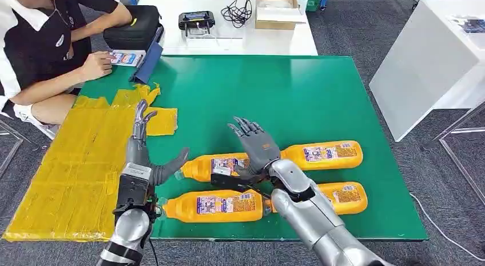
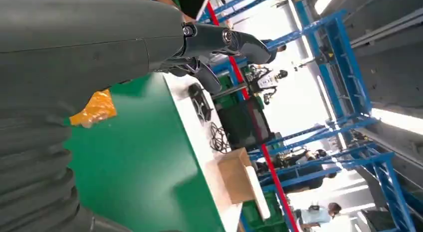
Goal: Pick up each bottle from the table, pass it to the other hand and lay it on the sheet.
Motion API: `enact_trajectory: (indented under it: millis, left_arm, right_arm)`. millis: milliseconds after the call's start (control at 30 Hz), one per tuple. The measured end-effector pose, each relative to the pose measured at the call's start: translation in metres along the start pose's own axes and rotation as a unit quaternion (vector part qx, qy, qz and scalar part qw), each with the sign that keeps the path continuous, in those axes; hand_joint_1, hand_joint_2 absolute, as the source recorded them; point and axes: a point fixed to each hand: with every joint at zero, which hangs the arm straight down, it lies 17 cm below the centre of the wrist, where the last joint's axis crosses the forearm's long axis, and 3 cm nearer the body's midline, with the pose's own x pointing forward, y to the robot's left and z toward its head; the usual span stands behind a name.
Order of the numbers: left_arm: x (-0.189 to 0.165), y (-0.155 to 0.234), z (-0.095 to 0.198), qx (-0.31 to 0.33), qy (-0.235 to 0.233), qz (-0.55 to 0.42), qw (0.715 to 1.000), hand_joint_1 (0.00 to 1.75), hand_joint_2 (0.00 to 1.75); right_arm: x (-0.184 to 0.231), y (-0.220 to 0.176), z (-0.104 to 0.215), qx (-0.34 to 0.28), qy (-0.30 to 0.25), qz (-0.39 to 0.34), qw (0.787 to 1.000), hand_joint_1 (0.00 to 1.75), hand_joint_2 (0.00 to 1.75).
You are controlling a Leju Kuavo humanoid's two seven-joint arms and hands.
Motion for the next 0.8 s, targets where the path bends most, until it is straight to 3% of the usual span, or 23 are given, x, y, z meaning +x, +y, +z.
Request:
enact_trajectory:
  millis: [567, 800]
  left_arm:
    - [-0.005, -0.029, -0.004, -0.022, 0.009, 0.025, 0.999, 0.00, 1.75]
    - [-0.001, -0.041, -0.006, -0.034, 0.000, 0.037, 0.999, 0.00, 1.75]
  right_arm:
    - [-0.016, 0.072, 0.008, 0.104, 0.043, -0.042, 0.993, 0.00, 1.75]
    - [-0.032, 0.081, 0.012, 0.120, 0.072, -0.039, 0.989, 0.00, 1.75]
